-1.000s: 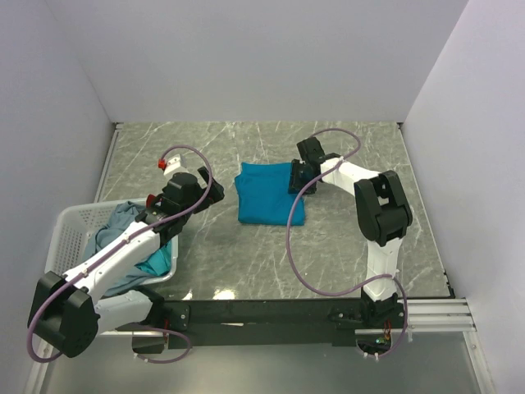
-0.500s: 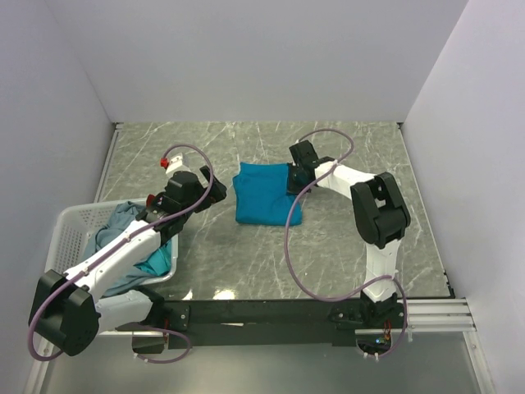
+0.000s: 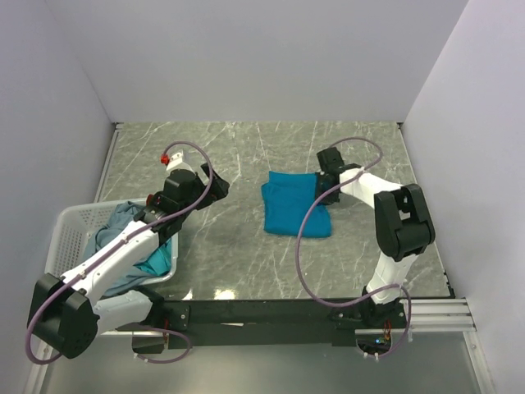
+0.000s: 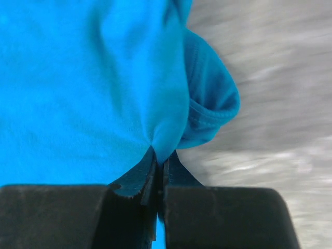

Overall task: Fold and stack the t-shirts
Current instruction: Neatly place the folded tshirt to the corner

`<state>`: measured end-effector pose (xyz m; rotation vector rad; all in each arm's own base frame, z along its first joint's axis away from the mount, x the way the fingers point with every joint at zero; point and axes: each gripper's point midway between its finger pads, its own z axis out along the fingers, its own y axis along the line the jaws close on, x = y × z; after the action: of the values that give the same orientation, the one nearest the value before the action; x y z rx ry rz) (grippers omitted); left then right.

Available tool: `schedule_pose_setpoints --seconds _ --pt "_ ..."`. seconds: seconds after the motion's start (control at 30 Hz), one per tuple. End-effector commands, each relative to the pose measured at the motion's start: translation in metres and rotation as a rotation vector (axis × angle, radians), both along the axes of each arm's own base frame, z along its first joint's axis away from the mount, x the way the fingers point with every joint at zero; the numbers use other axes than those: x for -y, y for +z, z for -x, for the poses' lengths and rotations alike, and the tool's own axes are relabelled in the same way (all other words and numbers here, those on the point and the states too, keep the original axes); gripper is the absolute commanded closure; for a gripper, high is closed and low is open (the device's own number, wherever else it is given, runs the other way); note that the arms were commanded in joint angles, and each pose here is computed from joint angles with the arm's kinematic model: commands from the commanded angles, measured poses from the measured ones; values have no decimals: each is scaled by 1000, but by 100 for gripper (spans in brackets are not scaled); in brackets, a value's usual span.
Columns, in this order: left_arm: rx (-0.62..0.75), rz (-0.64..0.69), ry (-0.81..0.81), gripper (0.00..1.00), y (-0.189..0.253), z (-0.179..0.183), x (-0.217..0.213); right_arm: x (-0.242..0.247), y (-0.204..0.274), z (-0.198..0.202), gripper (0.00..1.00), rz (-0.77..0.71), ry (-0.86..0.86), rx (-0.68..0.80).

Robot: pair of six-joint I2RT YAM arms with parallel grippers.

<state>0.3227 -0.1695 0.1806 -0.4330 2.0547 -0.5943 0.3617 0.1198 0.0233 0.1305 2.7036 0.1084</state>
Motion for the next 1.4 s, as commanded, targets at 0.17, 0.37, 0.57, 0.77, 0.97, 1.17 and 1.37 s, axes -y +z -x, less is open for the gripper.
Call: schedule_pose_setpoints --seconds 0.17,0.37,0.57,0.77,0.97,1.17,1.37 --pt "109 32 0 1 29 0 -2 78 21 -85 100 117 -110 110" --pt "106 7 22 1 30 -2 -7 118 29 -139 100 197 -121 125" --pt "105 -25 28 1 29 -8 -9 177 27 -172 100 225 -244 125" --pt "93 -51 31 1 26 -13 -8 227 32 -199 100 242 -295 133" --pt "96 -54 39 1 16 -13 -10 270 58 -218 100 393 -271 206" --pt "115 -65 1 1 17 -13 -6 292 68 -234 100 383 -281 290" --pt "112 -67 -21 1 11 -11 -3 294 64 -254 97 382 -225 351"
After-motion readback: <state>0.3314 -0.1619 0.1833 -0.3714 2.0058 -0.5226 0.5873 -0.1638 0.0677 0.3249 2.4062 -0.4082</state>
